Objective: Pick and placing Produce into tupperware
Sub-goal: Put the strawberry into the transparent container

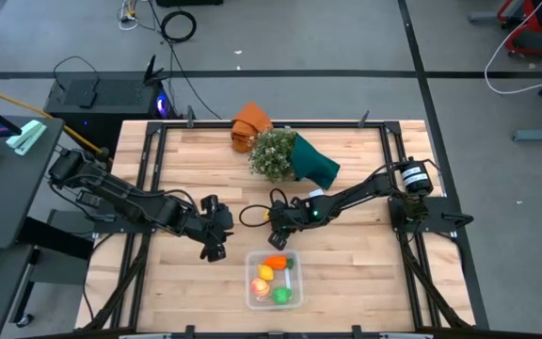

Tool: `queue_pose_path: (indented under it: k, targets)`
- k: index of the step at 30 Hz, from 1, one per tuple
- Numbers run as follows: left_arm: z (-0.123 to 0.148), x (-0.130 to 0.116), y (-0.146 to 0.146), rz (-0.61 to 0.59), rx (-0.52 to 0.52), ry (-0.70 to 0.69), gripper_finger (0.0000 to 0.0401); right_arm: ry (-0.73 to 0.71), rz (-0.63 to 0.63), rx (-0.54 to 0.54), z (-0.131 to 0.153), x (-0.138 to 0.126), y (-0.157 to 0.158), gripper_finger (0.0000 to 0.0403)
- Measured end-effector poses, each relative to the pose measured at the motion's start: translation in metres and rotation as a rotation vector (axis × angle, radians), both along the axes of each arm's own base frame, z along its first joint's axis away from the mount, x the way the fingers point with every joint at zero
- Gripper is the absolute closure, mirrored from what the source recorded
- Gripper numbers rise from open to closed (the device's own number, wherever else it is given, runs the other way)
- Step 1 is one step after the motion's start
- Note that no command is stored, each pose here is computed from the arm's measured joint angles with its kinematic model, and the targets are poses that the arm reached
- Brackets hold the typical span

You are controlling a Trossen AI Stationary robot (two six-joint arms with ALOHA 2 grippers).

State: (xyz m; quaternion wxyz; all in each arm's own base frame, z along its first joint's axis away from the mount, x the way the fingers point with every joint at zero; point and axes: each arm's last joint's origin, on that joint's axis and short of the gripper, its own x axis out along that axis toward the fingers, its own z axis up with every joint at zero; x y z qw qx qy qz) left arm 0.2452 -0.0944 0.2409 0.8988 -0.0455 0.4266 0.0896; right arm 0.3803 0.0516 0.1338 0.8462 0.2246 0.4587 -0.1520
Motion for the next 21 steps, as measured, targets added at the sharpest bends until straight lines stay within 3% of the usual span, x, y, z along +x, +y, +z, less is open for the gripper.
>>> queue_pose_path:
  k: [5, 15, 21]
  targets:
    - [0.000, 0.000, 0.000, -0.007, 0.007, 0.001, 0.0288, 0.004, 0.003, 0.006, 0.000, -0.001, 0.001, 0.0307]
    - [0.000, 0.001, 0.002, -0.003, 0.008, 0.001, 0.0287, 0.027, 0.005, 0.000, 0.006, -0.006, -0.001, 0.0303]
    - [0.000, 0.001, 0.002, -0.003, 0.008, 0.001, 0.0291, 0.015, 0.010, -0.014, 0.028, -0.014, -0.004, 0.0304]
